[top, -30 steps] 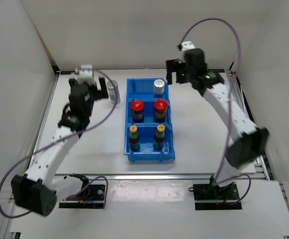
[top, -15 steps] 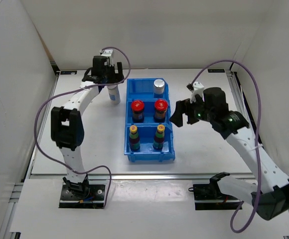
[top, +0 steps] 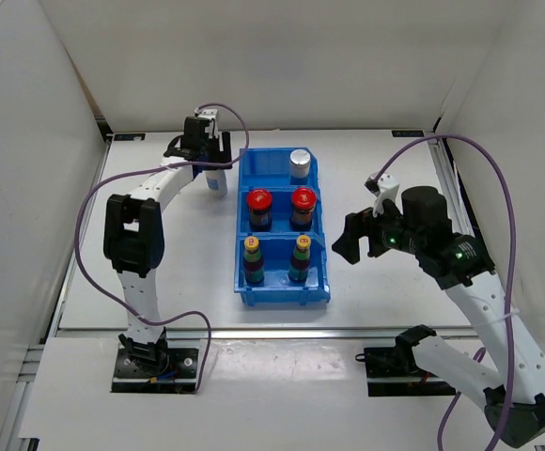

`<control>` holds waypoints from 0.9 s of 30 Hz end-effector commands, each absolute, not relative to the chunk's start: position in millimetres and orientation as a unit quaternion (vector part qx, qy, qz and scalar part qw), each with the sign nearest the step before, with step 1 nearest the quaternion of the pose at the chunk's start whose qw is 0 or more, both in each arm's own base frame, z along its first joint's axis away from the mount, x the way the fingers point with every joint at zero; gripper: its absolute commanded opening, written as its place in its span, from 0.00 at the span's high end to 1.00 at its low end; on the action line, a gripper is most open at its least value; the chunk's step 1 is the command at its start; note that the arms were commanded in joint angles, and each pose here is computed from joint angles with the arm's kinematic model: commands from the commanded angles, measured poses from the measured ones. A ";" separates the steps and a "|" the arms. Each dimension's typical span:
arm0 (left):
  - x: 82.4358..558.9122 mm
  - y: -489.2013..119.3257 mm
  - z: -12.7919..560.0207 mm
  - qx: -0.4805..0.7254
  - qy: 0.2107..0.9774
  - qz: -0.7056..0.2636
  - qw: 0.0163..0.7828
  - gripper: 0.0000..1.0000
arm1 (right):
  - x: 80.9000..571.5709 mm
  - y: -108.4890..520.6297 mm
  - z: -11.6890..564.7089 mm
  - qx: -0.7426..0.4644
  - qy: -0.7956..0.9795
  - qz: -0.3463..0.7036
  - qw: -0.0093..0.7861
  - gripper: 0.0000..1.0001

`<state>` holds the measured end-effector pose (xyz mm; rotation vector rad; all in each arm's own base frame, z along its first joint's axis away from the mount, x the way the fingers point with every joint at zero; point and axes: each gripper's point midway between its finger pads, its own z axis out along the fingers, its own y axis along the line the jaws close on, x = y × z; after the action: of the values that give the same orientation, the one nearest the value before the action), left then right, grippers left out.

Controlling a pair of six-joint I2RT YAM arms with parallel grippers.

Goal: Organize the condiment bottles

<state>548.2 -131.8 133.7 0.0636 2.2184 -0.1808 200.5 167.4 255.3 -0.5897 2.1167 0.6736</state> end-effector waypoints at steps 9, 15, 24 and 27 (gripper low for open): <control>542.4 -118.2 208.7 0.023 0.863 -0.032 0.503 0.57 | 201.5 170.1 255.7 -0.235 0.843 0.271 0.401 0.00; 535.1 -150.5 321.2 0.031 0.787 -0.071 0.612 0.57 | 197.5 170.6 249.2 -0.229 0.847 0.277 0.391 0.00; 510.7 -249.1 330.3 0.128 0.751 -0.182 0.621 0.54 | 193.9 172.2 242.7 -0.219 0.851 0.287 0.381 0.00; 513.0 -259.1 301.1 0.136 0.768 -0.181 0.600 0.53 | 189.0 169.8 240.7 -0.218 0.855 0.285 0.375 0.00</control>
<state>512.1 -245.9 290.3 0.2887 1.8336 -0.3642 195.7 168.5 234.8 -0.5601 2.2060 0.6975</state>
